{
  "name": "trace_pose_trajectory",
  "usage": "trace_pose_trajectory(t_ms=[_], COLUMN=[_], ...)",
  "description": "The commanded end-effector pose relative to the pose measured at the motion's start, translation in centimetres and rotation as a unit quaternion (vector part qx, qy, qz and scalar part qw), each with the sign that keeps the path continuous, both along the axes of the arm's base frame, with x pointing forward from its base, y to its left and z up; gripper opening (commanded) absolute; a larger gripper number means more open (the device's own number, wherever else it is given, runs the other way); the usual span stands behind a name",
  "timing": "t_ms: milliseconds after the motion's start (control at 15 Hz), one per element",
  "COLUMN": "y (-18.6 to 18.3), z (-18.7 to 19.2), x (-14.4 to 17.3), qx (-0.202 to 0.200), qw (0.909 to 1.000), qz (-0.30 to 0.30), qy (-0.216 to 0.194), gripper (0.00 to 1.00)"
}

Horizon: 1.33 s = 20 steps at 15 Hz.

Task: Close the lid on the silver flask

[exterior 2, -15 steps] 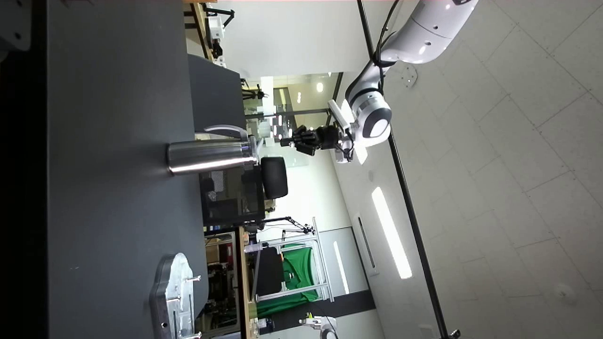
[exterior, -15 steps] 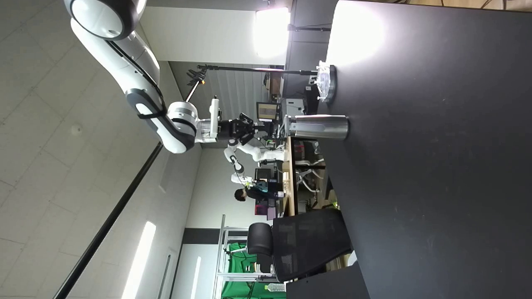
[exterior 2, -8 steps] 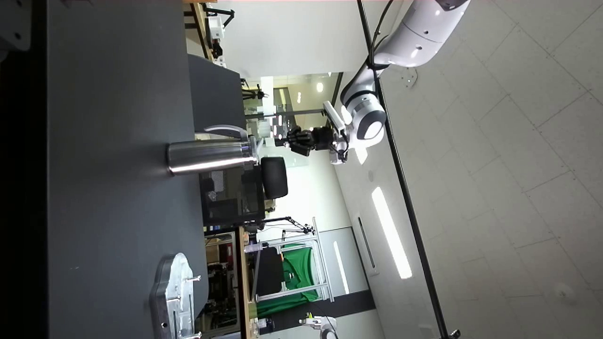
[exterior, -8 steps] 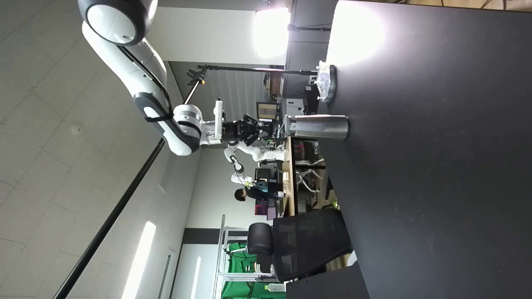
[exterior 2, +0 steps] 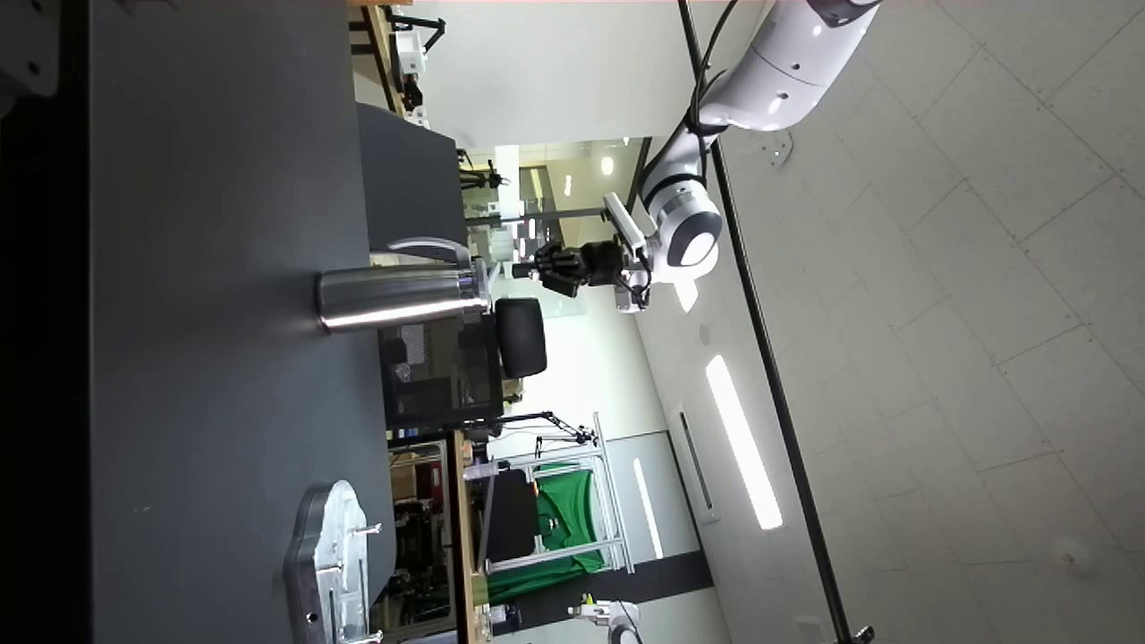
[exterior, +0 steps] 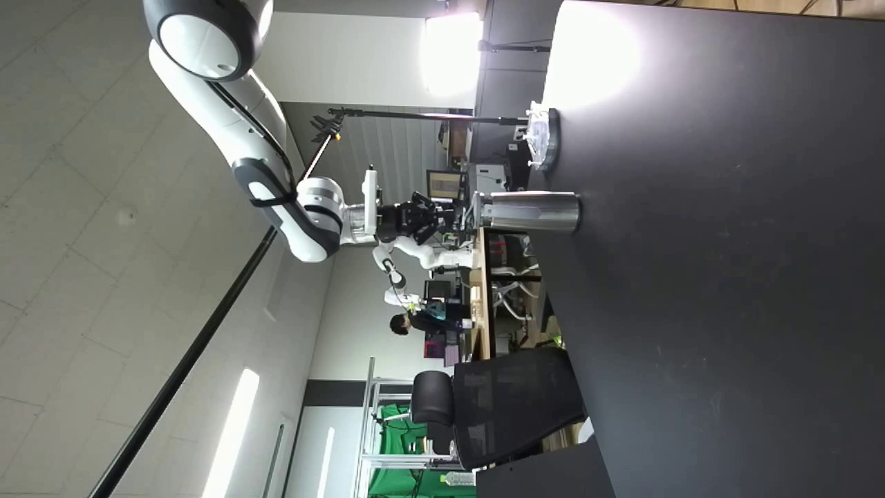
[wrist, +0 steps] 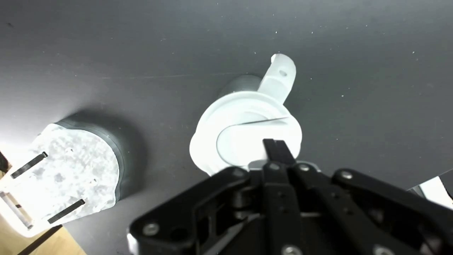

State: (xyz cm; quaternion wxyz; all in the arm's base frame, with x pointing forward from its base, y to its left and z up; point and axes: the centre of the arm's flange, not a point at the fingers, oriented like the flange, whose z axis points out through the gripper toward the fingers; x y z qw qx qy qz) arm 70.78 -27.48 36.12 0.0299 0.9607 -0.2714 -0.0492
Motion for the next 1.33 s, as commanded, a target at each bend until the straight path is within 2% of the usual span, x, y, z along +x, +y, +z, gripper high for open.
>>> trace_pose_trajectory(t_ms=[0, 1267], y=[-0.1, 0.4], z=[0.4, -2.1], x=[1.7, 2.3], qx=[-0.002, -0.002], qw=[1.0000, 0.9999], qz=[-0.002, 0.003], qy=[0.001, 0.012], gripper=[0.00, 0.00])
